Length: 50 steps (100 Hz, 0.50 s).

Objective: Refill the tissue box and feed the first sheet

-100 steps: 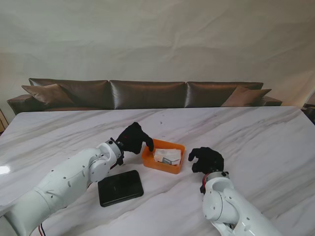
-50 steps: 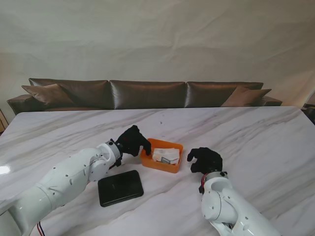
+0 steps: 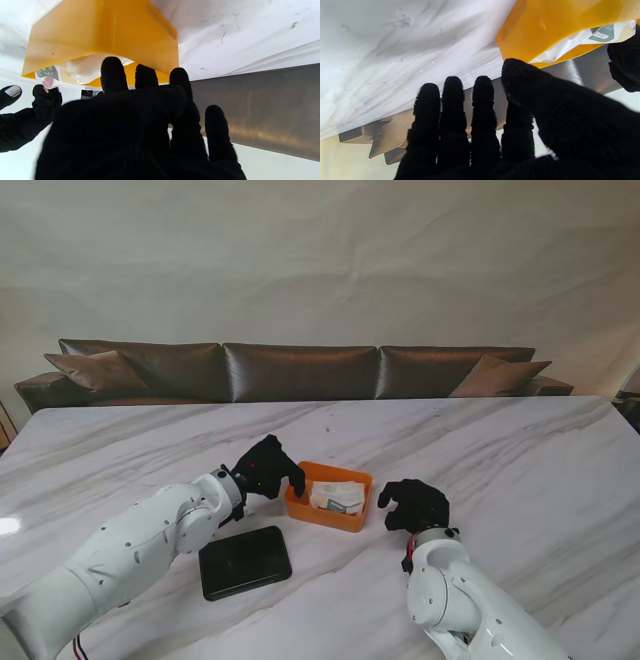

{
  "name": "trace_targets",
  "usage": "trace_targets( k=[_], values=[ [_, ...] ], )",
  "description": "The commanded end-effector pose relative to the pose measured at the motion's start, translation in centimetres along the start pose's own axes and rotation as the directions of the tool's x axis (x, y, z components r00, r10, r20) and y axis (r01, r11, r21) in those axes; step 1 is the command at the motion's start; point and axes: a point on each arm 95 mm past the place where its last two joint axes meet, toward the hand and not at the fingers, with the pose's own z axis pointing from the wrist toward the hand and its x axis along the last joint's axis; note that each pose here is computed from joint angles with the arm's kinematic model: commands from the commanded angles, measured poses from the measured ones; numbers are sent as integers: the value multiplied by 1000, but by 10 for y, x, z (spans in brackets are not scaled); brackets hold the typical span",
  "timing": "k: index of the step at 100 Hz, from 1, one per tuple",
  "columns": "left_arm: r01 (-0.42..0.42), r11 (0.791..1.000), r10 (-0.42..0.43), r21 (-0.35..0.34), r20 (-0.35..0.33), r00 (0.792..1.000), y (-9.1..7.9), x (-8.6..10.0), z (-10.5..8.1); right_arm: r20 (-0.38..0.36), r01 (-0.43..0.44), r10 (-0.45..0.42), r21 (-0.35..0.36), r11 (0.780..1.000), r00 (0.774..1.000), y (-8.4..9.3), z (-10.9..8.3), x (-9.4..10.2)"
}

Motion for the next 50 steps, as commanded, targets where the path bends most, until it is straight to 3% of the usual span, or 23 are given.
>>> trace_targets(
  k=[1,27,50],
  values=[
    [16,1000,-16,11,-7,1000,-6,2,8,-1,-1,1,15,1000,1000,-2,-1,1],
    [40,996,-38,79,-23,999,-10,3,15,7,4,-4,20,1000,1000,-3,-1,-1],
    [59,997,-57,40,-37,998,-5,1,20,5,1,-2,19,1000,1000,-3,0,0]
  ],
)
